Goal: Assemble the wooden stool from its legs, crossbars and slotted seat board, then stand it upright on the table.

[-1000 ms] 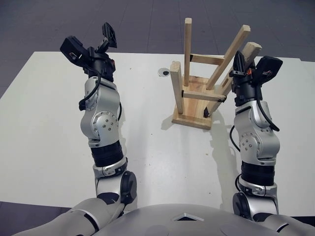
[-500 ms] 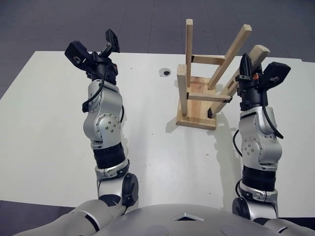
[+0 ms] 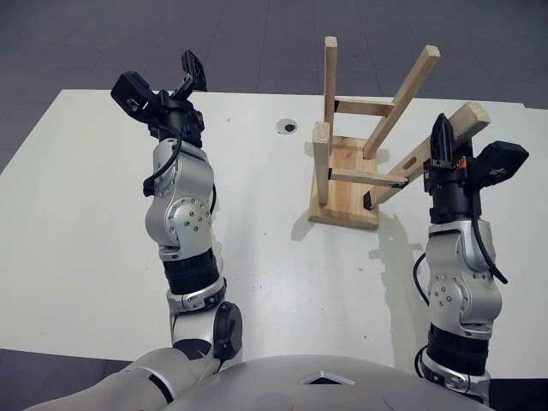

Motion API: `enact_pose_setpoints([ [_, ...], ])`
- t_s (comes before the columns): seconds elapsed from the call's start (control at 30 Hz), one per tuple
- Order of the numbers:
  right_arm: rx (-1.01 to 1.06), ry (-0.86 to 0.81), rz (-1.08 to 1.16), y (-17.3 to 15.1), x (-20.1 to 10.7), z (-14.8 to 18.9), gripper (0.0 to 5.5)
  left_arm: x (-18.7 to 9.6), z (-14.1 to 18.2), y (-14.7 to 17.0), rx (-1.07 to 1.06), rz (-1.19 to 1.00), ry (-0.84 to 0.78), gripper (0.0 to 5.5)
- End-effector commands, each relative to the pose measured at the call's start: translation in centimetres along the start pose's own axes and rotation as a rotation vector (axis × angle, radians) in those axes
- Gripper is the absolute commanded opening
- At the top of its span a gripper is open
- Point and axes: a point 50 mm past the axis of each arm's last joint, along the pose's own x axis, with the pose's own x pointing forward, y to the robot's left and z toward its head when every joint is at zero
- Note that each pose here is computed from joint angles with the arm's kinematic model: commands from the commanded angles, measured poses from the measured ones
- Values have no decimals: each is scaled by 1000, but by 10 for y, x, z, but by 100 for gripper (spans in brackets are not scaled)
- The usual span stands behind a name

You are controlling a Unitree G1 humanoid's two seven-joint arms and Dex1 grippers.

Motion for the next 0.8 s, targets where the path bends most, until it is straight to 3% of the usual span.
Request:
enact_pose_setpoints([
  [0.03, -9, 304, -116, -26, -38, -43, 100, -4, 0, 5, 4, 36, -1, 540],
  [0.5, -75, 400, -147, -33, -50, -48, 100, -10, -3, 2, -19, 56, 6, 540],
  [0.8, -133, 297, -289, -58, -12, -39, 102, -8, -7, -6, -32, 33, 32, 540],
])
